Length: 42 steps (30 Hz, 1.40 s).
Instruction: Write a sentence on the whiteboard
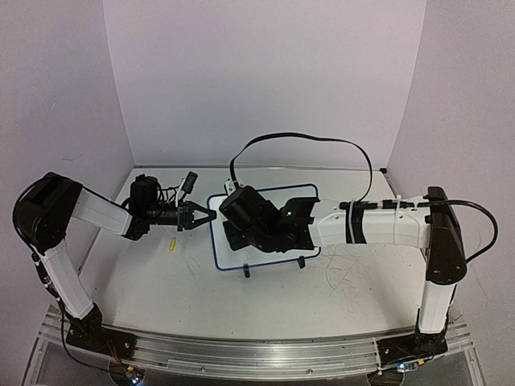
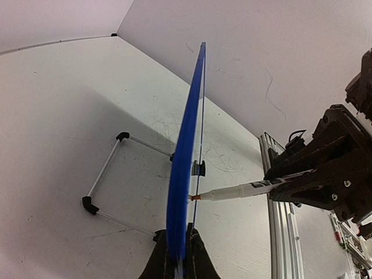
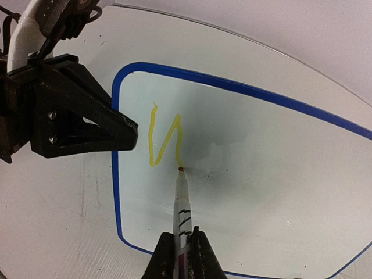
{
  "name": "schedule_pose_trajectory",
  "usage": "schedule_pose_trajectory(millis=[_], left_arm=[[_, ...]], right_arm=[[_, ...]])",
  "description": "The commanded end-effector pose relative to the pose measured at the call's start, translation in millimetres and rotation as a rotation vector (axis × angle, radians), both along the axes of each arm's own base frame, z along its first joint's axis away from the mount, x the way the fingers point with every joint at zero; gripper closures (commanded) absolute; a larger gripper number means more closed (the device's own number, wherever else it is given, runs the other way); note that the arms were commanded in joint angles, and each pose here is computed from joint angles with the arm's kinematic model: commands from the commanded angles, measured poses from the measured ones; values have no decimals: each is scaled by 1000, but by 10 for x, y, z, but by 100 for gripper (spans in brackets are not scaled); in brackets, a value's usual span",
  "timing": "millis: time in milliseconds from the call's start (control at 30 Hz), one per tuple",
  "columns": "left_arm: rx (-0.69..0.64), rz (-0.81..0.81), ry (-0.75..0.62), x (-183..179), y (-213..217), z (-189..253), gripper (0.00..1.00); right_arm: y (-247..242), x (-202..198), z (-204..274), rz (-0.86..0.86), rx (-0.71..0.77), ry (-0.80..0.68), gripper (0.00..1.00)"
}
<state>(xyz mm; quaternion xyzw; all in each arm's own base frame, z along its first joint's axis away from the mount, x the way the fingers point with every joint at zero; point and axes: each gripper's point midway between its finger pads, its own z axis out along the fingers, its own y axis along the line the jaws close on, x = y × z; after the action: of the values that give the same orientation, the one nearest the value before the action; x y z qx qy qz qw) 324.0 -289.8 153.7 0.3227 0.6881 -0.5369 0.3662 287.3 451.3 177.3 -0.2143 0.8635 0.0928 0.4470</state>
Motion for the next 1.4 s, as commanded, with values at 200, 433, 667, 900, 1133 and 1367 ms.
schedule_pose_trajectory(millis=[200,433,667,900,1133,1367], left_arm=[[37,38,-4,41,61,-144,100],[38,37,-5,36,63,-146,100],[37,36,-4,46,57,-145,100],[38,37,-4,50,57,-146,100],[43,43,-1,56,61,-171,100],[45,47,2,68,62,-178,100]], right_arm=[[-47,194,340,-53,6,-84,100],[-54,291,401,-64,8,-99,100],[-83,377,506,-82,13,-122,100],[-59,368,512,-67,18,-116,100],[-18,53,657,31,97,-120,100],[-204,-59,572,13,152,-91,100]])
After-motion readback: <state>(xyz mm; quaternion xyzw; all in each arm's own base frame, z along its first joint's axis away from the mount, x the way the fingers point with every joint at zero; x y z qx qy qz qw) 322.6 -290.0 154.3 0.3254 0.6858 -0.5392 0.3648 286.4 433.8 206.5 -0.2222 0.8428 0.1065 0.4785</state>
